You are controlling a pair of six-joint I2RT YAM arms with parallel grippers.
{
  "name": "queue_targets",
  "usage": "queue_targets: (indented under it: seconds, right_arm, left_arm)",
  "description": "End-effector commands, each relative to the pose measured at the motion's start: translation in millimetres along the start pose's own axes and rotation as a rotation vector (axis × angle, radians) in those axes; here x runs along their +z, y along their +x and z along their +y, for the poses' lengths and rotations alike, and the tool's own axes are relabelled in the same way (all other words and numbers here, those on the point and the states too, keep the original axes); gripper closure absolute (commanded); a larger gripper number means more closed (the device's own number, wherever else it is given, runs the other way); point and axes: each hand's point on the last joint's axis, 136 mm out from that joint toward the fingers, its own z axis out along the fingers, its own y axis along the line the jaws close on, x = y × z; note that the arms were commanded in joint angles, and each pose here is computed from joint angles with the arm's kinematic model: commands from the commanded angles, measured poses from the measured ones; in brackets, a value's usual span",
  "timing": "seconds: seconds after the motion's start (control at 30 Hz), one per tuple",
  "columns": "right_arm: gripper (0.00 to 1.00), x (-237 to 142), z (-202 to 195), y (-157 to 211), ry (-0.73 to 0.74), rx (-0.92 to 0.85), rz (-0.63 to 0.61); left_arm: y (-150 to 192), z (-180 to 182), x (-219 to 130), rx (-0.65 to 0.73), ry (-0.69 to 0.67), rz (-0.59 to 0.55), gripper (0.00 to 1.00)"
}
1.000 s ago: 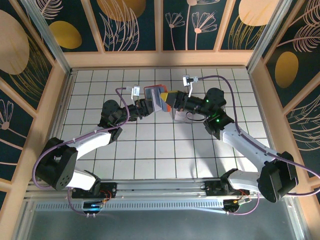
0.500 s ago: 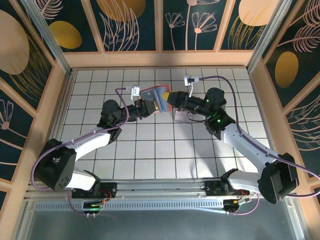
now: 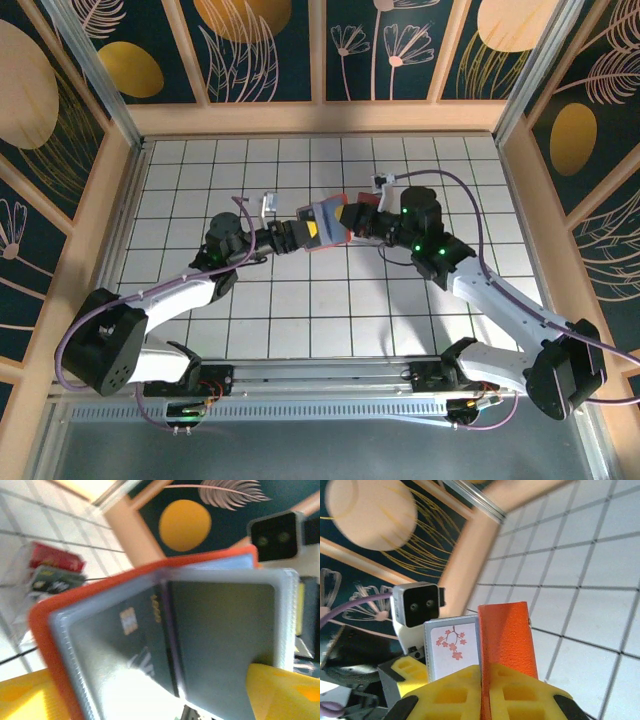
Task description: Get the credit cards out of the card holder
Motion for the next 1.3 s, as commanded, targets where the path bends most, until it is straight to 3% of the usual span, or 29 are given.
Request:
queue_targets:
  seconds: [0.0, 0.2, 0.3, 0.4, 0.5, 0.83, 1.07, 1.27]
  right_arm:
    - [1.00, 0.0, -25.8, 15.1, 0.141, 0.003, 0.020]
    - [1.00, 14.8, -45.8, 46.3, 0.174, 0.088, 0.089]
    - [1.00, 24.2, -59.4, 61.4, 0.210, 0.147, 0.113]
    - [1.00, 32.5, -72.5, 77.0, 0.219, 0.192, 0.148]
    - [1.00, 36.4, -85.7, 85.6, 0.250, 0.201, 0.169]
    - [1.00, 22.6, -134.1, 102.7, 0.334, 0.294, 0.182]
    - [1.00, 12.5, -160.2, 115.8, 0.356, 0.349, 0.179]
    - [1.00, 7.7, -173.1, 117.0, 0.381, 0.361, 0.168]
  left_arm:
    - [5.8, 31.5, -11.0, -0.048, -0.157, -0.043, 0.12]
    - [-1.1, 83.6, -56.0, -0.114, -0.489, -0.220, 0.03]
    - [-11.3, 86.4, -76.0, -0.088, -0.572, -0.296, 0.01]
    - [-20.1, 74.4, -77.3, -0.012, -0.567, -0.294, 0.01]
    - [-17.9, 66.8, -65.5, 0.032, -0.535, -0.228, 0.02]
    - [22.4, 61.8, -3.4, 0.147, -0.516, 0.003, 0.23]
    - [79.8, 70.1, 40.5, 0.189, -0.487, 0.206, 0.42]
    - [114.8, 90.2, 54.9, 0.181, -0.484, 0.360, 0.54]
